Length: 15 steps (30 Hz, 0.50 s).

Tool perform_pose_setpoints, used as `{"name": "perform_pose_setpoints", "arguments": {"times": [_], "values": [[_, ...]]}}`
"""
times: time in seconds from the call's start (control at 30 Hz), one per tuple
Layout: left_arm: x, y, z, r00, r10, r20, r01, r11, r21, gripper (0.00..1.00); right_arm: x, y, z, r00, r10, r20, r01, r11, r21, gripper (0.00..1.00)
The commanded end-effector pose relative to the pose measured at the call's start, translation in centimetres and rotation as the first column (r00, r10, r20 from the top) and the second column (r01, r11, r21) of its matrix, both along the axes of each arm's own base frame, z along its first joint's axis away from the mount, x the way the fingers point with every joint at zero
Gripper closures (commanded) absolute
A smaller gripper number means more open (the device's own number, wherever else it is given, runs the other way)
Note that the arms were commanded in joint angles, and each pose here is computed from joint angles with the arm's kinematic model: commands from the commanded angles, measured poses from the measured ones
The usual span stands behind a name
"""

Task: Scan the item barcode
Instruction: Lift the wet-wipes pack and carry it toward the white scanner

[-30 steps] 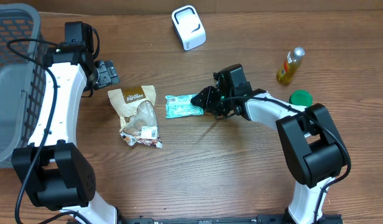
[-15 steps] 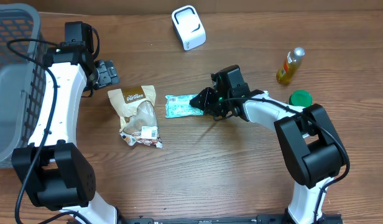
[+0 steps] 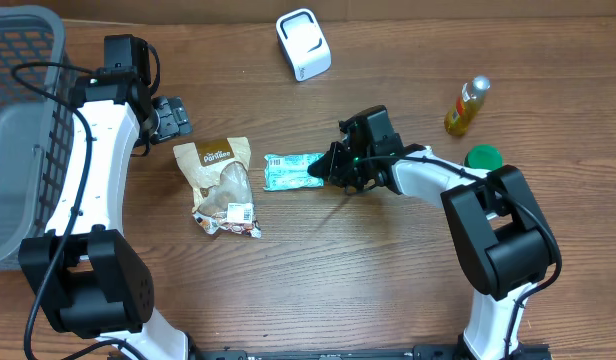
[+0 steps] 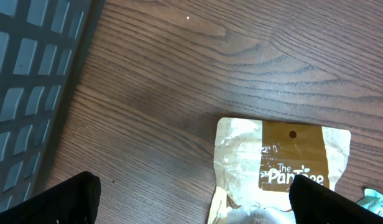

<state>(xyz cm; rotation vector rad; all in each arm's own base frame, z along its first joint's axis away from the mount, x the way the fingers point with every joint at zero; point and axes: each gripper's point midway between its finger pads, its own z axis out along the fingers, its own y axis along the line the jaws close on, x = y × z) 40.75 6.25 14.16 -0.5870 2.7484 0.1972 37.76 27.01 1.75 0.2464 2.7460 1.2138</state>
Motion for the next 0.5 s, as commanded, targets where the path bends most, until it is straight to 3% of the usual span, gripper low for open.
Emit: {"name": "perform_pose_setpoints", "arguments": {"times": [0.0, 0.2, 0.47], "values": [[0.2, -0.1, 1.0, 1.000, -0.008, 0.024, 0.007, 1.000, 0.015, 0.00, 0.0, -0.8, 2.0, 0.998, 0.061, -0.006, -0.060, 0.988, 0.142, 0.96], [0.2, -0.1, 1.0, 1.000, -0.008, 0.024, 0.007, 1.000, 0.016, 0.00, -0.3, -2.5, 10.5, 0.947, 0.194, 0.256, -0.270, 0.912, 0.307, 0.96], [0.2, -0.1, 1.0, 1.000, -0.008, 0.024, 0.007, 1.000, 0.016, 0.01, -4.1, -5.3, 20.4, 0.829, 0.232, 0.510, -0.385, 0.897, 0.218, 0.96]]}}
